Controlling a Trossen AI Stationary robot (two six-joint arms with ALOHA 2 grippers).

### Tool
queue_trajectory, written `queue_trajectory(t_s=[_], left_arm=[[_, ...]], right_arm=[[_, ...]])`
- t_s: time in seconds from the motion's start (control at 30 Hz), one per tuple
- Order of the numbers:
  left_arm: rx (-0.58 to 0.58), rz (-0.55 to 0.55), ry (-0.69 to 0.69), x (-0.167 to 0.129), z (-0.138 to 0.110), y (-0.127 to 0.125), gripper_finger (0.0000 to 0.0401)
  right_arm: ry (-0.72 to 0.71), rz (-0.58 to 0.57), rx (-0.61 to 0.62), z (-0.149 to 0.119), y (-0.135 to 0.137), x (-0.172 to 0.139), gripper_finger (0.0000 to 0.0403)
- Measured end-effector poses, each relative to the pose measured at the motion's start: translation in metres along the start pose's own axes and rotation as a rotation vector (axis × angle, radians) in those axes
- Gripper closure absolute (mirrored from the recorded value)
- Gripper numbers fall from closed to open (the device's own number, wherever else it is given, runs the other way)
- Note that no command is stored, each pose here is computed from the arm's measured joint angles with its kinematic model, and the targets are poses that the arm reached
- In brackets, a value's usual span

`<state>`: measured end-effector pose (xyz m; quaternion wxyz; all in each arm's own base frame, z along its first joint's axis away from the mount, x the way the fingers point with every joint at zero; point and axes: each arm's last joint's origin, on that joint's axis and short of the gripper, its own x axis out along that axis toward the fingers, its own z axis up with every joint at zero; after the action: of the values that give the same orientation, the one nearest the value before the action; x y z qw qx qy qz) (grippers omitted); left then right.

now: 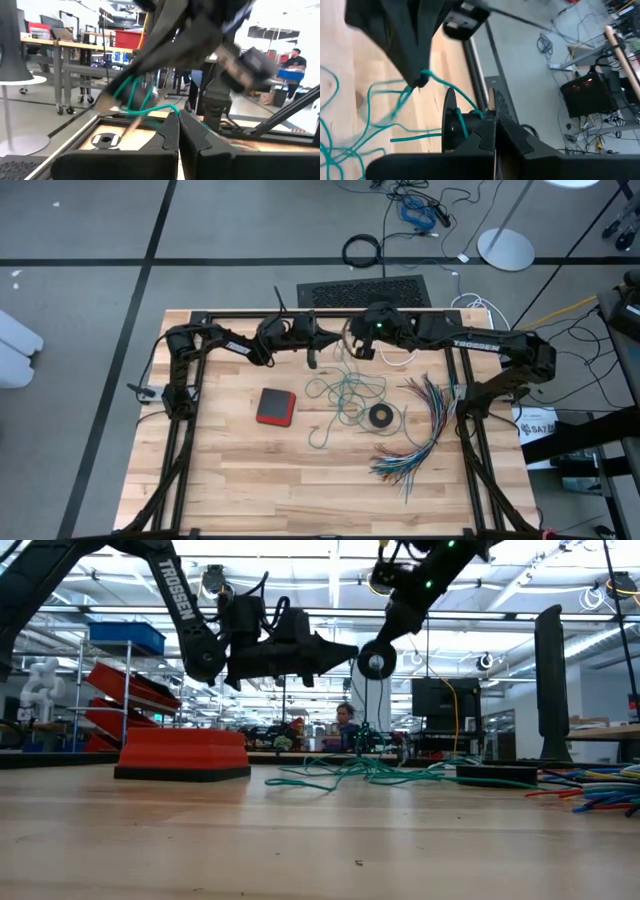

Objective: Coiling cords
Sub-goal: Coil the green wire cable on the spool

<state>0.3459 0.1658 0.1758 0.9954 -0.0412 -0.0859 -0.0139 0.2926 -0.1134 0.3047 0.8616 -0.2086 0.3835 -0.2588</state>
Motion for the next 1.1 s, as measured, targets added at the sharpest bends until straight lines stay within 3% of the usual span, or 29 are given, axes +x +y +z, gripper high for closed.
queue_trajectory(t_s=[0.13,0.27,0.5,0.73,1.1], left_arm=[[-0.027,-0.021,-0.013,0.004,0.004,0.001,0.0401],[-0.057,-0.032,0.009,0.004,0.003,0.001,0.0401],[-0.074,-0.024,0.033,0.006,-0.001,-0.002,0.0401],[-0.052,0.039,-0.077,0.012,0.007,-0.013,0.0398],[-0.025,0.165,-0.088,0.019,0.004,-0.025,0.0391]], right_arm=[[0.043,0.008,-0.026,-0.002,0.010,0.019,0.0403],[0.081,-0.091,-0.016,-0.002,0.012,0.029,0.0403],[-0.038,-0.145,0.047,0.010,0.003,0.024,0.0403],[-0.161,-0.082,0.150,0.016,-0.003,0.024,0.0403],[-0.259,-0.028,0.237,0.022,-0.006,0.024,0.0403]])
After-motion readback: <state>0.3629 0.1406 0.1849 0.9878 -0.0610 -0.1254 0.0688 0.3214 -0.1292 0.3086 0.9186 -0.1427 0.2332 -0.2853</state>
